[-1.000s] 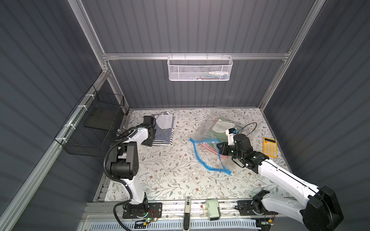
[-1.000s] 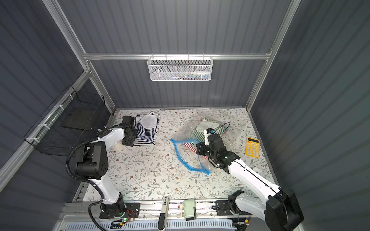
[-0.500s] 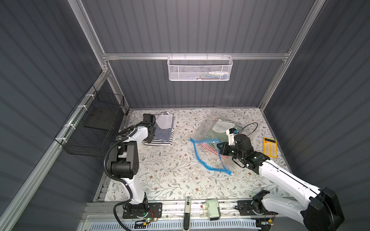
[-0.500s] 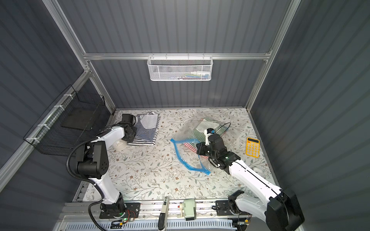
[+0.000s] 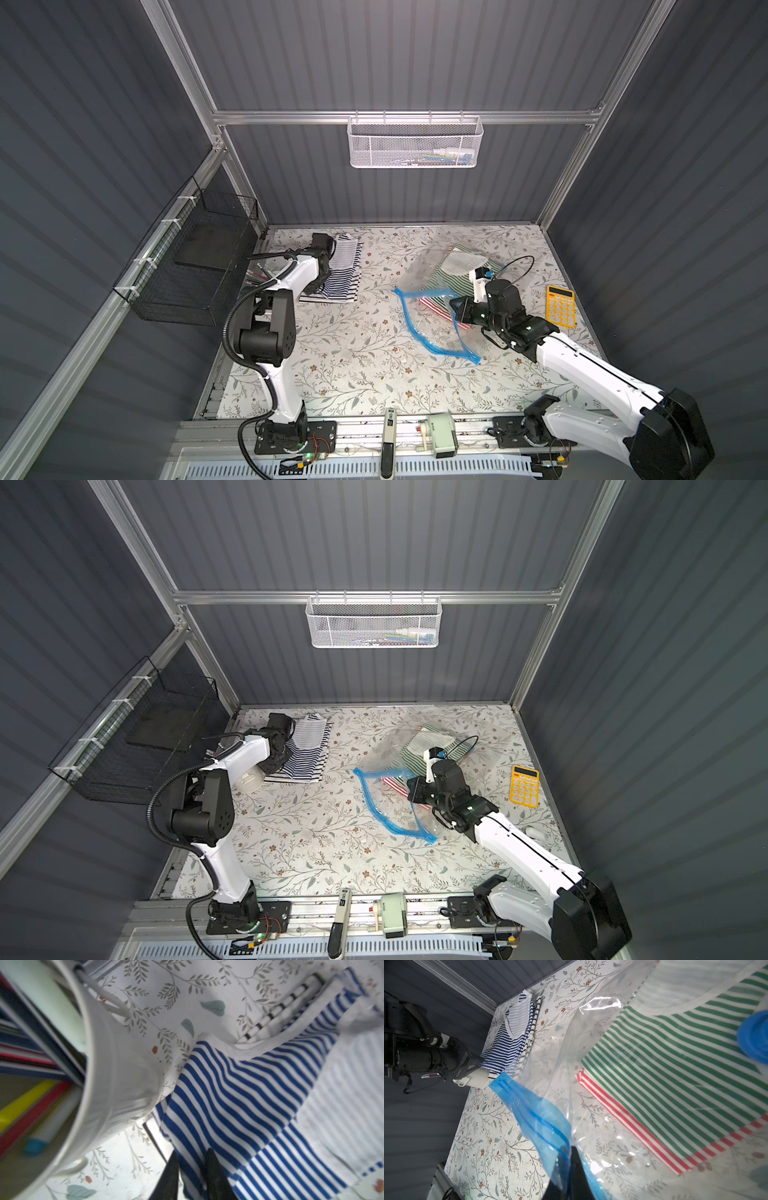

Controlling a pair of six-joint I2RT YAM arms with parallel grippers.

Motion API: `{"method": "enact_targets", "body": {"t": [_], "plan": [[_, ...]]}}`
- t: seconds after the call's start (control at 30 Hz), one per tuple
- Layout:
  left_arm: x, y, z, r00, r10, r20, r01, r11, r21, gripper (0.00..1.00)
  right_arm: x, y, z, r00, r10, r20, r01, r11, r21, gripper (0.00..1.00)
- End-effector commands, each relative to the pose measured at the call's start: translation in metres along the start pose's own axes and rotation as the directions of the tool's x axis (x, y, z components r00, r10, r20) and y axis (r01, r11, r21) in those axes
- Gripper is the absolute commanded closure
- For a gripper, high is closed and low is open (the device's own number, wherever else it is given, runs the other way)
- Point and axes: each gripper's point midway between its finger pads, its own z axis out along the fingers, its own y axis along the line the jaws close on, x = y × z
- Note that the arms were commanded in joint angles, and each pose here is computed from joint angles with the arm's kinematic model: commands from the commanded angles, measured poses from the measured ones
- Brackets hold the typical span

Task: Take the tank top out of the vacuum bag
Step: Adjust the tank top.

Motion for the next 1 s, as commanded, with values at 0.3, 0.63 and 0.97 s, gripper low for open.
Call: {"method": "enact_targets", "body": {"t": [0.3, 0.63, 0.97], "plan": [[0.044, -0.037, -0.054, 0.867, 0.497, 0.027, -0.495, 0.857, 0.145, 0.39, 0.004, -0.002, 0.003, 1.000, 0.010, -0.002, -0.010, 1.000, -0.012, 1.00], [0.083, -0.060, -0.029, 0.735, 0.678, -0.003, -0.674, 0.732, 0.099, 0.44, 0.004, -0.004, -0.001, 1.000, 0.005, 0.004, -0.005, 1.000, 0.001, 1.00], [0.089, -0.072, -0.014, 0.706, 0.708, -0.003, -0.705, 0.704, 0.089, 0.50, 0.005, -0.005, 0.000, 1.000, 0.006, -0.003, -0.006, 1.000, 0.006, 1.00]]}}
